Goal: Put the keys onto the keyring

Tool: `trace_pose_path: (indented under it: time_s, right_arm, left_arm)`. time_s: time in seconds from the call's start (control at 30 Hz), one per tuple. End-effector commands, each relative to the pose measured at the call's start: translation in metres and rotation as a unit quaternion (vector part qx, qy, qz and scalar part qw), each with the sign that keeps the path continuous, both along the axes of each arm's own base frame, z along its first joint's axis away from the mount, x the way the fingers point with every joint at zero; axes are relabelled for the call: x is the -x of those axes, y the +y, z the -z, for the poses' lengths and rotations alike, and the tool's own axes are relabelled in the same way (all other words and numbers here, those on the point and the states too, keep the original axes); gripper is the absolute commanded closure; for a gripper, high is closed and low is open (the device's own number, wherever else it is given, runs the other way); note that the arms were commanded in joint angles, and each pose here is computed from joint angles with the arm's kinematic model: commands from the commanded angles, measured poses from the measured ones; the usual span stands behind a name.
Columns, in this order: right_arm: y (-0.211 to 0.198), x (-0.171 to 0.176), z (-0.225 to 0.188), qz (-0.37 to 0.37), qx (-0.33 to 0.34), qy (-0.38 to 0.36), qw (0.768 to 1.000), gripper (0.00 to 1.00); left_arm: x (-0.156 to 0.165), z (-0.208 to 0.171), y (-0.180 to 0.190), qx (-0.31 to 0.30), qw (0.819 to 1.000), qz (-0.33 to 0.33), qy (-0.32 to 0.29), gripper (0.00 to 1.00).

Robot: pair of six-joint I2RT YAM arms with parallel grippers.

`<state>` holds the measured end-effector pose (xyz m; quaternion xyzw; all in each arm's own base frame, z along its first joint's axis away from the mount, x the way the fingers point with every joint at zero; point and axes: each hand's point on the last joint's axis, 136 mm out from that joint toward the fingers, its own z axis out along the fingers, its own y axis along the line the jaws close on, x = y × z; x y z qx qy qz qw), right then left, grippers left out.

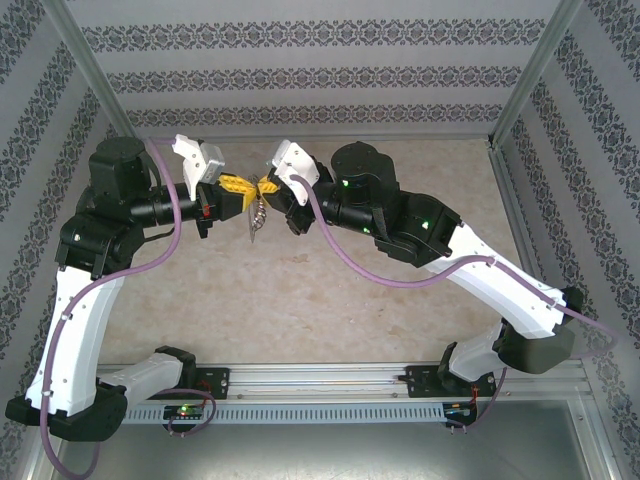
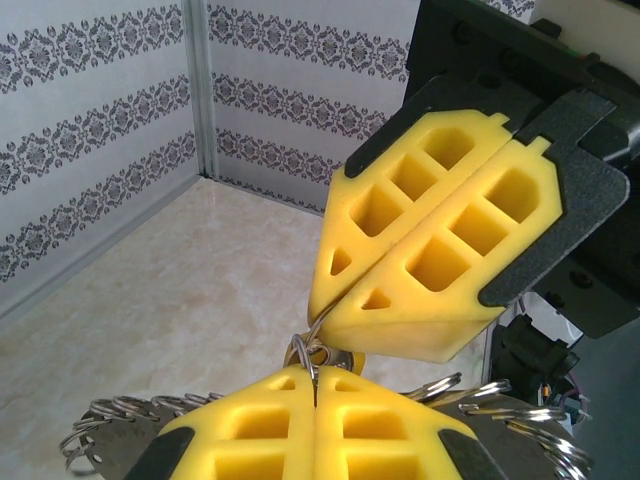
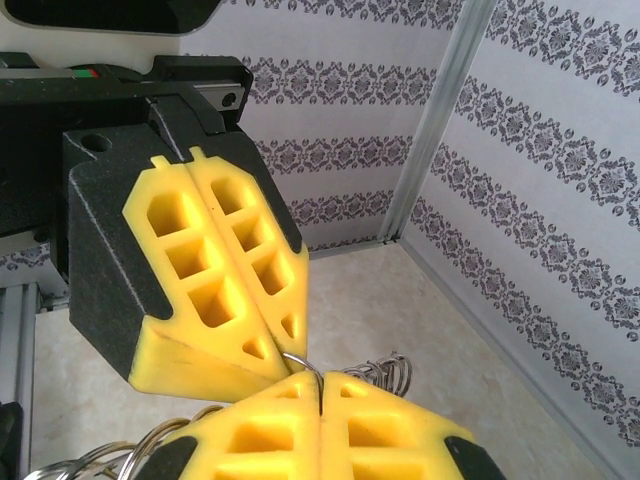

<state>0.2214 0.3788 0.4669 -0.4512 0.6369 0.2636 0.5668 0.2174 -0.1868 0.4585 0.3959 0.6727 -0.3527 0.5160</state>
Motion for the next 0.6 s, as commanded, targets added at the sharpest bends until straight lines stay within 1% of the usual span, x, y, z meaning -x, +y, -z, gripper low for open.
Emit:
trace_pose_path:
  time_s: [0.0, 0.57]
  right_arm:
    - [-0.017, -0.029, 0.003, 0.074, 0.010, 0.001, 0.997, 1.00]
    - [-0.024, -0.040, 0.007, 0.096, 0.010, 0.020, 0.995, 1.00]
  left_arm:
    - [0.021, -0.024, -0.002, 0.016, 0.998, 0.034, -0.041, 1.00]
    - [0.021, -0.025, -0.002, 0.015, 0.998, 0.033, -0.042, 1.00]
